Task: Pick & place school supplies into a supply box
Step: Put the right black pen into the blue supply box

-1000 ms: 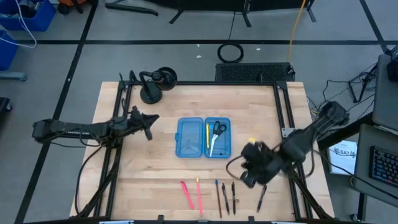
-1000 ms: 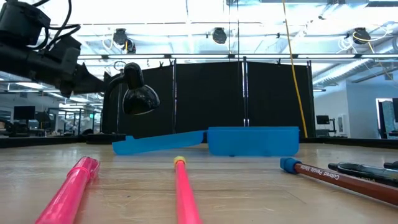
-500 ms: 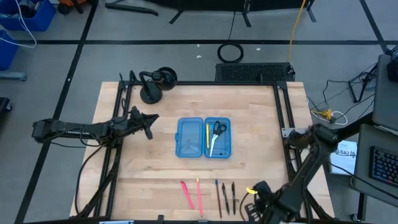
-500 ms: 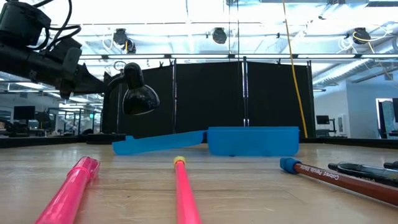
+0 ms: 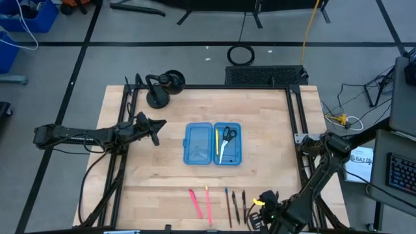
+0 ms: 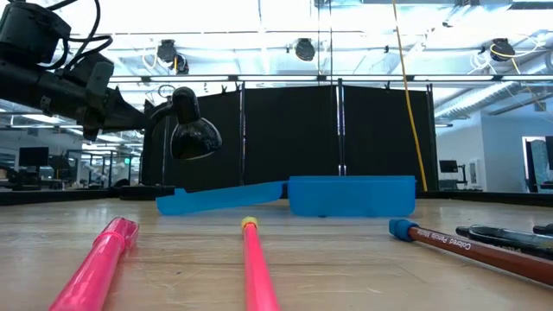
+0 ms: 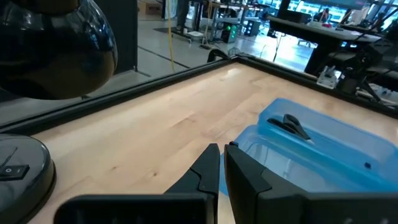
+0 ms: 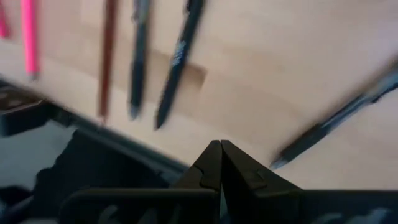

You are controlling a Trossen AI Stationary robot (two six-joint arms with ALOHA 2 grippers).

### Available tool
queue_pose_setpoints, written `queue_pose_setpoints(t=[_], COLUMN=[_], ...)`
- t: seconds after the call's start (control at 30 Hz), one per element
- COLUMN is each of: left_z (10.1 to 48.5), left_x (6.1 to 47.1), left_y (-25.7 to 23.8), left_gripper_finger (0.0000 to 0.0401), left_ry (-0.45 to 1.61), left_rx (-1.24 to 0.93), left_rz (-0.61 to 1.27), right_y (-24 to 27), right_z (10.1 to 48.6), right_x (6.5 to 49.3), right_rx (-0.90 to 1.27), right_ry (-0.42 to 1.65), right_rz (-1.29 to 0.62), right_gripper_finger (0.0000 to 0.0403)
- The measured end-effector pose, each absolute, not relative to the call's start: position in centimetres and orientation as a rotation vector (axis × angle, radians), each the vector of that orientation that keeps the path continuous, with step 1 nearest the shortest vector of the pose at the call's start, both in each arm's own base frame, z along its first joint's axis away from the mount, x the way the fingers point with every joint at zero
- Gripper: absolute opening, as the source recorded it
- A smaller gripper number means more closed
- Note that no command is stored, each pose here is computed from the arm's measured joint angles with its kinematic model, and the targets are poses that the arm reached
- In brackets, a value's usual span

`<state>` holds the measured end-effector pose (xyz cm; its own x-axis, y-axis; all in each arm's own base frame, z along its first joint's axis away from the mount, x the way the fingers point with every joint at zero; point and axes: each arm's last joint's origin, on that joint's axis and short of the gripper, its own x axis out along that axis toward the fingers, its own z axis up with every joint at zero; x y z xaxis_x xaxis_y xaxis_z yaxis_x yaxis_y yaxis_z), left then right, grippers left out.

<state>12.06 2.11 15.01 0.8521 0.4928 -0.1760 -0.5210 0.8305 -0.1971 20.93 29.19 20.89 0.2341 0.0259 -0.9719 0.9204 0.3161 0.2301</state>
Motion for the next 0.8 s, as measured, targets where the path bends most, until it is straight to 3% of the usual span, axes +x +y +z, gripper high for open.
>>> queue_pose_setpoints(t=[0.23,0.57,0.7,0.8], left_z=[14.9,14.9,14.9,14.8], left_x=[12.0,12.0,12.0,12.0], left_y=[2.1,2.1,2.1,2.1], left_gripper_finger=[0.0026,0.0026,0.0026,0.0026], left_ry=[0.133,0.133,0.144,0.152], left_rx=[-0.238,-0.243,-0.203,-0.193], left_rz=[0.54,0.541,0.538,0.537], right_y=[28.8,27.7,27.8,27.6], right_z=[19.2,20.5,20.5,20.5], right_x=[20.8,20.1,20.1,20.4], right_rx=[0.928,0.147,-0.217,-0.367], right_ry=[1.232,1.519,1.541,1.52], right_rz=[-0.887,-0.233,0.139,0.272], right_gripper_finger=[0.0,0.0,0.0,0.0])
